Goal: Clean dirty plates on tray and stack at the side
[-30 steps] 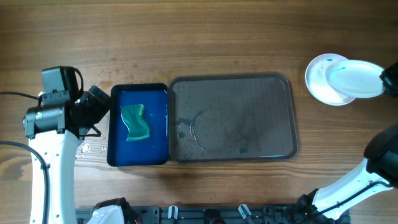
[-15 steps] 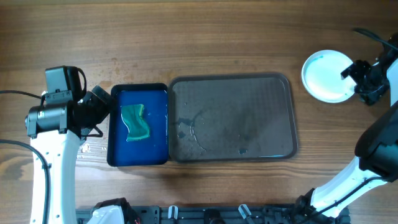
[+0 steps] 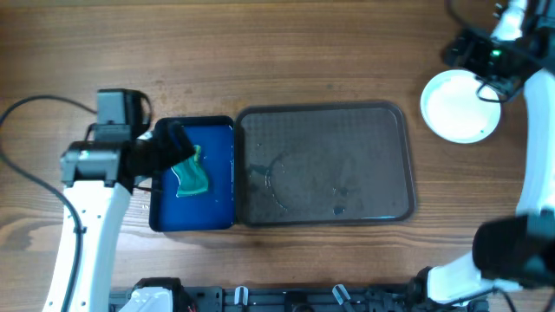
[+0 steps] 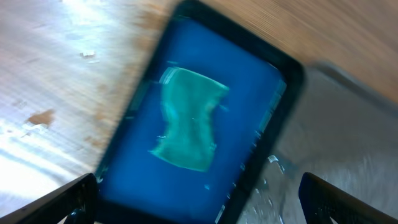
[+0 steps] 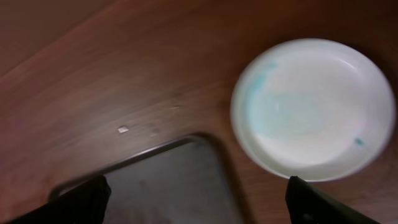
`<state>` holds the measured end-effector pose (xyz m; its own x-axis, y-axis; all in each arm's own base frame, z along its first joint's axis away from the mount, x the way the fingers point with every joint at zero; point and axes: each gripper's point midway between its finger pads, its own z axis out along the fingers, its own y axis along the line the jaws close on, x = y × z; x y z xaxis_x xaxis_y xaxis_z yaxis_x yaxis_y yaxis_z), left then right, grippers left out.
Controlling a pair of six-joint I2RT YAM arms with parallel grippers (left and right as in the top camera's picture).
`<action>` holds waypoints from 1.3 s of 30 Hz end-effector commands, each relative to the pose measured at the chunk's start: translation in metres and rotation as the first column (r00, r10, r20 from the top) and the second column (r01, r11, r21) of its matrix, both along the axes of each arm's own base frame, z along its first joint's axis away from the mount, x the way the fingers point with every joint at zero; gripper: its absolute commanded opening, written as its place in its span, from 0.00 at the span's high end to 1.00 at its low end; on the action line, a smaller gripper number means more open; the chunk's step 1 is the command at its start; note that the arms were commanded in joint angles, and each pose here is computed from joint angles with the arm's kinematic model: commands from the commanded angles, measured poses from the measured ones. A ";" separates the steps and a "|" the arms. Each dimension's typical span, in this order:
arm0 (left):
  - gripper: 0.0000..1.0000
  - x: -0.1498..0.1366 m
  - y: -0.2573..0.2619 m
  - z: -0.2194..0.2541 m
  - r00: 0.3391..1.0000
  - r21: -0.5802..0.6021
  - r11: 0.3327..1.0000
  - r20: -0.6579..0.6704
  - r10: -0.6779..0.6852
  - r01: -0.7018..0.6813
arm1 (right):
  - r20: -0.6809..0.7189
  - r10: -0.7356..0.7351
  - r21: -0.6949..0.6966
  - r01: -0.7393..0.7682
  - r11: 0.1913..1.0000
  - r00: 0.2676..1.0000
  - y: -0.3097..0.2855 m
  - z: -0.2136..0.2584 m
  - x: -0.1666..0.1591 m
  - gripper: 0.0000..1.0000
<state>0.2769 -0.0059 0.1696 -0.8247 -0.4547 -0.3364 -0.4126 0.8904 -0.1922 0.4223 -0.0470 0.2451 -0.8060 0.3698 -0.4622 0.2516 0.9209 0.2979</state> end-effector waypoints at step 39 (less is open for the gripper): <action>0.00 -0.165 0.007 0.173 0.733 0.113 0.990 0.666 -0.139 0.086 | 0.452 0.087 -0.234 0.024 0.972 0.888 0.027 0.131 -0.340 0.00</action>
